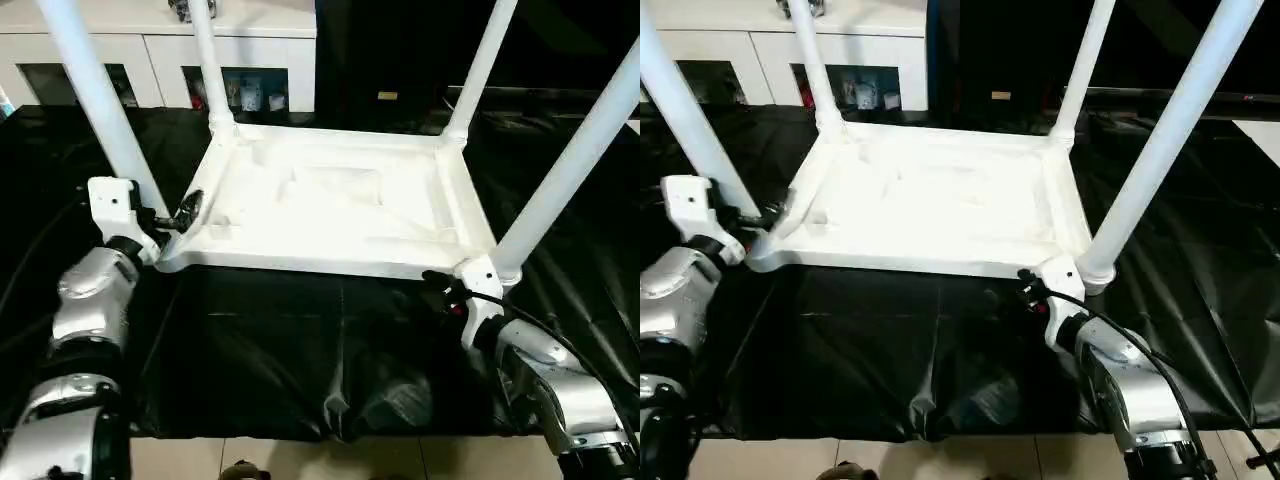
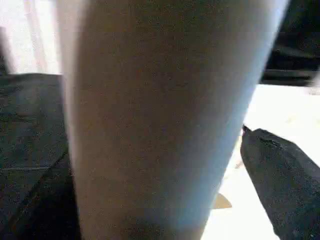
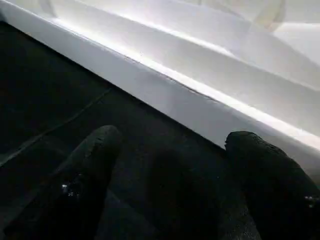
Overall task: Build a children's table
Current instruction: Rotate table base
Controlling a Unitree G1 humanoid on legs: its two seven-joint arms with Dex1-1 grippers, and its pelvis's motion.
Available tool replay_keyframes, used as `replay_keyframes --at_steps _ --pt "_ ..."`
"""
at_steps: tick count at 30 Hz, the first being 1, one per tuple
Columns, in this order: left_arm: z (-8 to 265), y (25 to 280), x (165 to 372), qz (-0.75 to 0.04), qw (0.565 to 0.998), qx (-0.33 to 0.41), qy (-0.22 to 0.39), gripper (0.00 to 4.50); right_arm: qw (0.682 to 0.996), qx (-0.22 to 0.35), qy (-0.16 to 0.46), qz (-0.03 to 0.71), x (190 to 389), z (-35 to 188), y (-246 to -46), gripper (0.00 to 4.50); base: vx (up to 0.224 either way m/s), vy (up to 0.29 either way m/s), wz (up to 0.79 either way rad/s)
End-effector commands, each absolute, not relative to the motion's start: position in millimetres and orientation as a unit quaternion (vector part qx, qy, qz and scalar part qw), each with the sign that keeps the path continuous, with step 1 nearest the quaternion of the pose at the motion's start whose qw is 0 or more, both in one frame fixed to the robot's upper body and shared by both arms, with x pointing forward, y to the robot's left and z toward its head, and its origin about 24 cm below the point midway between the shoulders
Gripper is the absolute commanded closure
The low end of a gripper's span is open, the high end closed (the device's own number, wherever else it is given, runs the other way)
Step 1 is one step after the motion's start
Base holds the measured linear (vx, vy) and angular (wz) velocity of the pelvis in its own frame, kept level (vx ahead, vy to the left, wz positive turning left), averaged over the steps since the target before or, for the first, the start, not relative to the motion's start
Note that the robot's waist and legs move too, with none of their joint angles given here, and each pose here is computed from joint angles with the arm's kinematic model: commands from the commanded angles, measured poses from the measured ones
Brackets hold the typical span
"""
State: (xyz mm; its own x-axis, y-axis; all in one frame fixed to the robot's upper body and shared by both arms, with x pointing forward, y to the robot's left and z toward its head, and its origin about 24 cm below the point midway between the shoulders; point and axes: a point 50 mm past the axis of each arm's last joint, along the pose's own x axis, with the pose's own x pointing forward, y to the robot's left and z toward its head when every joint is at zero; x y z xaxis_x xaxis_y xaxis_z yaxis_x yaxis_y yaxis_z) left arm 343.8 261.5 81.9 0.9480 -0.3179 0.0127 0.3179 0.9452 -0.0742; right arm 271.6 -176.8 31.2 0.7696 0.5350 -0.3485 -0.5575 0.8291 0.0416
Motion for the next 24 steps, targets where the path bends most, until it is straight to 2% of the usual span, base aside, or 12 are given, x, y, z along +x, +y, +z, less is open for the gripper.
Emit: replay_keyframes --at_steps 1,6,10,13,16,17,24 --pt "86 249 346 -0.233 0.971 -0.048 0.004 0.05 0.943 -0.037 0.180 0.278 278.1 31 -176.3 0.66 0.000 0.000 0.00" --pt "83 241 331 -0.349 0.934 -0.069 0.023 0.05 0.954 -0.045 0.179 0.236 298.9 28 -174.2 0.66 0.000 0.000 0.00" --pt "81 238 318 -0.402 0.911 -0.085 0.035 0.05 0.957 -0.039 0.174 0.228 307.7 29 -171.2 0.66 0.000 0.000 0.00" --pt "82 231 295 -0.482 0.869 -0.101 0.056 0.05 0.958 -0.031 0.169 0.232 318.2 31 -163.8 0.66 0.000 0.000 0.00" --pt "83 228 291 -0.495 0.860 -0.105 0.061 0.05 0.957 -0.031 0.168 0.234 319.8 32 -162.3 0.66 0.000 0.000 0.00" --pt "86 220 283 -0.525 0.842 -0.113 0.062 0.05 0.955 -0.034 0.165 0.245 323.6 32 -156.3 0.66 0.000 0.000 0.00" --pt "100 191 268 -0.585 0.797 -0.143 0.053 0.05 0.946 -0.039 0.160 0.279 331.4 29 -138.3 0.66 0.000 0.000 0.00"
